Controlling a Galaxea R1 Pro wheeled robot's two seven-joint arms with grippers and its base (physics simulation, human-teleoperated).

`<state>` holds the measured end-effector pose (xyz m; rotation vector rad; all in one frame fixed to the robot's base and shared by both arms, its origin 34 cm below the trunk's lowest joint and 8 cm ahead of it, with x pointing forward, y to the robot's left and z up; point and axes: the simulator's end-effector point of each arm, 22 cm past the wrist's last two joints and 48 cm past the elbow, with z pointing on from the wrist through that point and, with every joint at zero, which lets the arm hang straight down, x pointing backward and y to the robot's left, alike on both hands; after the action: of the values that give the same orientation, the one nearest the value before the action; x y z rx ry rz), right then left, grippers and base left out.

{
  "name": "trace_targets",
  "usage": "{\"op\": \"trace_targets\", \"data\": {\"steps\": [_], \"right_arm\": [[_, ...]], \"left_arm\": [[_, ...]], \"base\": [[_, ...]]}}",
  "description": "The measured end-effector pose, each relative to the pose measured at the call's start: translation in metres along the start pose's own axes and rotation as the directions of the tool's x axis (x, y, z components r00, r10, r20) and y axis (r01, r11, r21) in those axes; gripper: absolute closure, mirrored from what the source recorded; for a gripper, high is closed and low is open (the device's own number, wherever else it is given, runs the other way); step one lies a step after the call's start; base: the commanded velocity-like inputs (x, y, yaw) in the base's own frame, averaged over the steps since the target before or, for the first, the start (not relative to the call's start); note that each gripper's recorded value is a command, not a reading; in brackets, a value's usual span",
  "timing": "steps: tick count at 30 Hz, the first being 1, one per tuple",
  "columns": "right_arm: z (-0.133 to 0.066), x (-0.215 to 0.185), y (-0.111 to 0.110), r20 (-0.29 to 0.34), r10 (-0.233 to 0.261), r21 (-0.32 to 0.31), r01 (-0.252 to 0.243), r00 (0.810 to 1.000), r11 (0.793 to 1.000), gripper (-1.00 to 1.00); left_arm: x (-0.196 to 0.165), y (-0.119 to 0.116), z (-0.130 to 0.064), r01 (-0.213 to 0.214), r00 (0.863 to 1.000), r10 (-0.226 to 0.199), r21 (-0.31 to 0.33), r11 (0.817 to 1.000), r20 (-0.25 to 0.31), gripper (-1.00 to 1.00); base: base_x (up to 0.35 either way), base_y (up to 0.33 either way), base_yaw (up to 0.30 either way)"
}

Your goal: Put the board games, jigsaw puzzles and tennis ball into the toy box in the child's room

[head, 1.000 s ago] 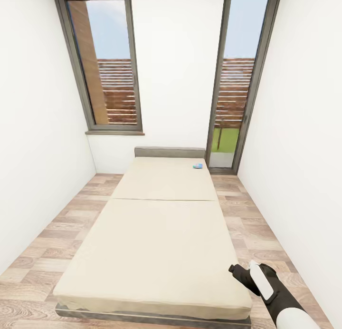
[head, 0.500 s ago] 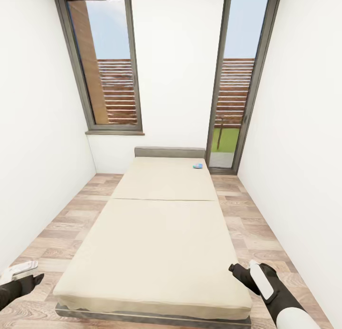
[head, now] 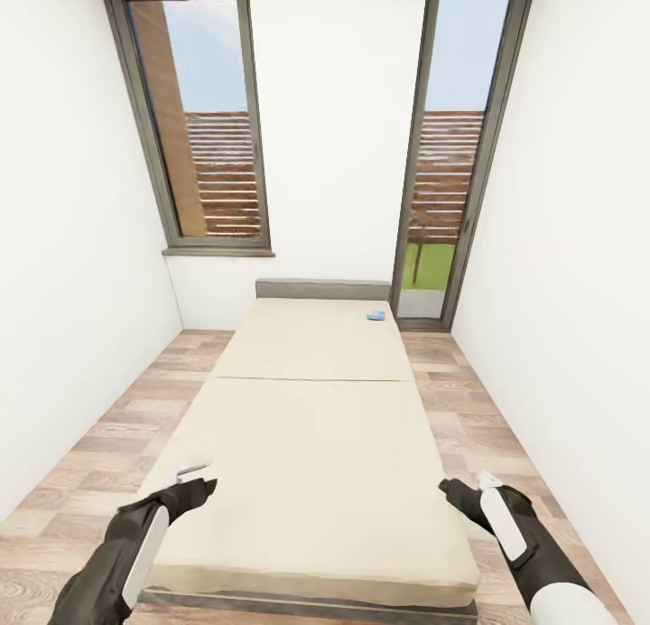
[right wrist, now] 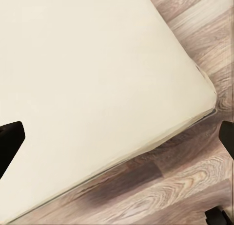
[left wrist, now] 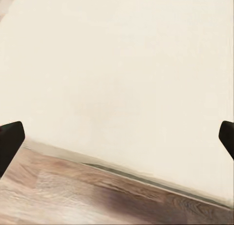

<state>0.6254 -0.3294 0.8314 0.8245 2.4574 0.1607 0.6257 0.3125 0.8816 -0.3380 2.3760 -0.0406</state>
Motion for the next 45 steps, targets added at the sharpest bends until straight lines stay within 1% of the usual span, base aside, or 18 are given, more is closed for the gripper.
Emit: {"op": "trace_targets", "data": {"steps": [1,2,4,7,12,16,17,20,22,25,32,40,45], "right_arm": [[0.0,-0.001,-0.004,0.002,-0.001,0.004,0.001,1.0,1.0,-1.0],[-0.001,-0.003,-0.012,0.008,-0.004,0.014,0.004,1.0,1.0,-1.0],[-0.002,-0.006,-0.019,0.014,-0.006,0.022,0.006,1.0,1.0,-1.0],[-0.003,-0.01,-0.028,0.021,-0.008,0.033,0.007,1.0,0.999,-1.0],[-0.004,-0.012,-0.032,0.025,-0.007,0.039,0.006,1.0,0.999,-1.0],[-0.003,-0.012,-0.034,0.025,-0.009,0.041,0.008,1.0,0.999,-1.0],[-0.003,-0.012,-0.034,0.025,-0.009,0.042,0.008,1.0,0.999,-1.0],[-0.002,-0.011,-0.035,0.023,-0.01,0.043,0.009,1.0,0.999,-1.0],[-0.002,-0.01,-0.035,0.021,-0.011,0.044,0.01,1.0,0.999,-1.0],[-0.001,-0.009,-0.036,0.018,-0.012,0.046,0.011,1.0,0.999,-1.0],[0.003,-0.004,-0.038,0.006,-0.015,0.052,0.015,1.0,0.999,-1.0],[0.004,-0.003,-0.039,0.004,-0.016,0.054,0.015,1.0,0.998,-1.0],[0.004,-0.003,-0.039,0.003,-0.016,0.054,0.015,1.0,0.998,-1.0]], "left_arm": [[0.001,-0.01,0.002,-0.006,1.0,0.006,0.009,1.0,-0.003,-1.0],[0.001,-0.027,0.005,-0.013,1.0,0.013,0.025,1.0,-0.004,-1.0],[-0.002,-0.039,0.007,-0.02,1.0,0.02,0.035,0.999,-0.001,-1.0],[-0.004,-0.05,0.009,-0.021,1.0,0.021,0.046,0.999,0.001,-1.0],[-0.005,-0.063,0.01,-0.026,1.0,0.026,0.064,0.998,0.003,-1.0],[-0.004,-0.091,0.009,-0.033,0.999,0.031,0.103,0.994,0.016,-1.0],[-0.004,-0.106,0.007,-0.041,0.999,0.038,0.124,0.991,0.03,-1.0],[-0.006,-0.126,0.005,-0.059,0.997,0.05,0.151,0.987,0.061,-1.0],[-0.006,-0.133,0.004,-0.067,0.996,0.056,0.159,0.985,0.071,-1.0],[-0.005,-0.138,0.005,-0.071,0.995,0.06,0.162,0.984,0.075,-1.0],[-0.001,-0.14,0.008,-0.074,0.996,0.063,0.163,0.984,0.07,-1.0],[0.0,-0.141,0.009,-0.073,0.995,0.061,0.163,0.984,0.074,-1.0],[0.0,-0.145,0.008,-0.081,0.995,0.069,0.169,0.982,0.077,-1.0]], "base": [[0.0,0.0,0.0],[0.0,0.0,0.0],[0.0,0.0,0.0],[0.0,0.0,0.0],[0.0,0.0,0.0],[0.0,0.0,0.0],[0.0,0.0,0.0],[0.017,-0.002,0.0],[0.106,-0.06,0.0],[0.174,-0.129,0.0],[0.178,-0.149,0.0],[0.032,-0.043,0.008],[0.005,-0.202,0.158]]}}
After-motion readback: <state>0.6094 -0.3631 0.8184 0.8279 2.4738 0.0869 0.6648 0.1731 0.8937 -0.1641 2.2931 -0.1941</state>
